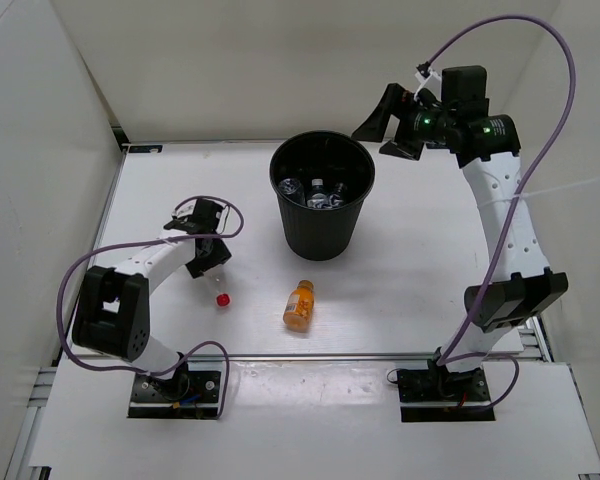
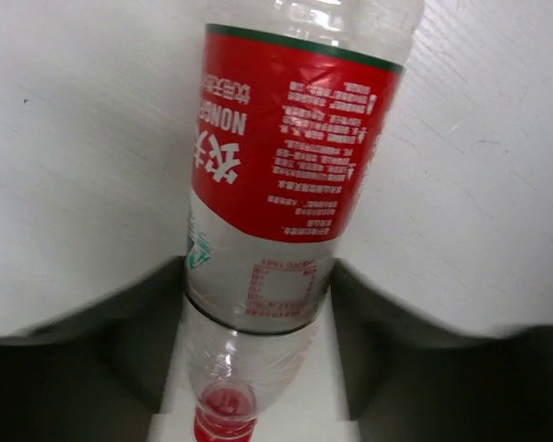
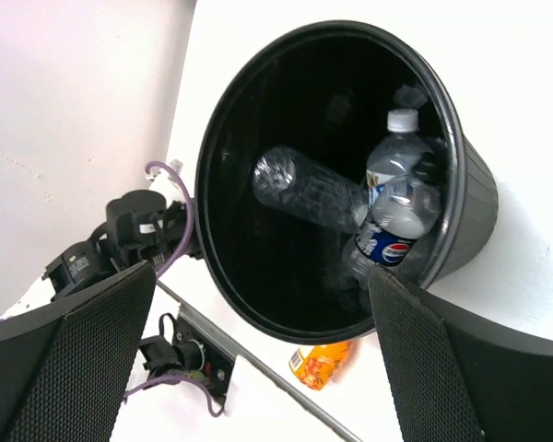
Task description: Put the plastic bottles in the bin
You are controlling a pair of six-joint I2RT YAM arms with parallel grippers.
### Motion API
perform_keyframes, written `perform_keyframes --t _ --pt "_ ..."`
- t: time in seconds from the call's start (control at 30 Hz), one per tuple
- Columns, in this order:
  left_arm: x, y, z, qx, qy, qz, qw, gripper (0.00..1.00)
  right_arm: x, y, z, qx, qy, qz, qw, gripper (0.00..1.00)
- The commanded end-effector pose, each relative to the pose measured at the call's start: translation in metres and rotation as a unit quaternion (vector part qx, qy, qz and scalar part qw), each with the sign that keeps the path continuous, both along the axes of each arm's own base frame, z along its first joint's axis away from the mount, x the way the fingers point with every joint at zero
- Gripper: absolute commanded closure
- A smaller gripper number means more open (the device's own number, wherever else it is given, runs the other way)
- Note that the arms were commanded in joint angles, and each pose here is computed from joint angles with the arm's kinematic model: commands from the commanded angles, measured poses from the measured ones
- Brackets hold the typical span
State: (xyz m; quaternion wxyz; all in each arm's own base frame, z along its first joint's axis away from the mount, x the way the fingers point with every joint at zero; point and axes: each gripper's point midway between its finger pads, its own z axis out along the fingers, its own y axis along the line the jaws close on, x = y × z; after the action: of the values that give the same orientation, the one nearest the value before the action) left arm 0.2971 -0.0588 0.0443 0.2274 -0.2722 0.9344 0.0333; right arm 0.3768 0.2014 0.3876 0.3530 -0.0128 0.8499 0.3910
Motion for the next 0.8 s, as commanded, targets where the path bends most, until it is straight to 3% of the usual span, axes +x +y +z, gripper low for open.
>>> perform_keyframes --t 0.0,0.07,0.17,0.27,0.4,0.53,0.7,0.73,0.77 --pt "0.008 -0.005 0.008 -0.012 -0.012 -0.012 1.000 0.45 0.005 -0.005 -0.007 0.005 0.006 0.004 1.000 0.00" --pt "0.017 -0.007 0.027 -0.016 -0.038 -0.018 0.999 0.54 0.005 -0.005 -0.007 0.005 0.006 0.004 1.000 0.00" --pt "0.050 -0.012 0.095 -0.020 -0.120 -0.009 0.993 0.56 0.002 -0.006 -0.006 0.008 0.009 0.002 1.000 0.00" --pt "0.092 -0.025 0.221 -0.027 -0.276 -0.003 0.961 0.54 0.001 -0.009 -0.015 0.008 0.025 -0.005 1.000 0.00" --pt "0.109 -0.052 0.320 -0.039 -0.374 -0.037 0.926 0.54 -0.001 -0.010 -0.022 0.006 0.034 -0.005 0.999 0.00" --pt "0.121 -0.099 0.373 -0.062 -0.432 -0.090 0.895 0.52 -0.006 -0.011 -0.023 0.006 0.036 -0.005 0.999 0.00" --pt "0.130 -0.188 0.376 -0.065 -0.430 -0.205 0.877 0.49 -0.006 -0.013 -0.024 0.001 0.035 -0.012 0.999 0.00" --pt "0.140 -0.206 0.361 -0.058 -0.418 -0.222 0.879 0.49 -0.006 -0.013 -0.024 0.001 0.035 -0.013 0.999 0.00" --pt "0.141 -0.219 0.380 -0.064 -0.439 -0.230 0.866 0.48 -0.006 -0.019 -0.023 -0.001 0.033 -0.021 0.999 0.00"
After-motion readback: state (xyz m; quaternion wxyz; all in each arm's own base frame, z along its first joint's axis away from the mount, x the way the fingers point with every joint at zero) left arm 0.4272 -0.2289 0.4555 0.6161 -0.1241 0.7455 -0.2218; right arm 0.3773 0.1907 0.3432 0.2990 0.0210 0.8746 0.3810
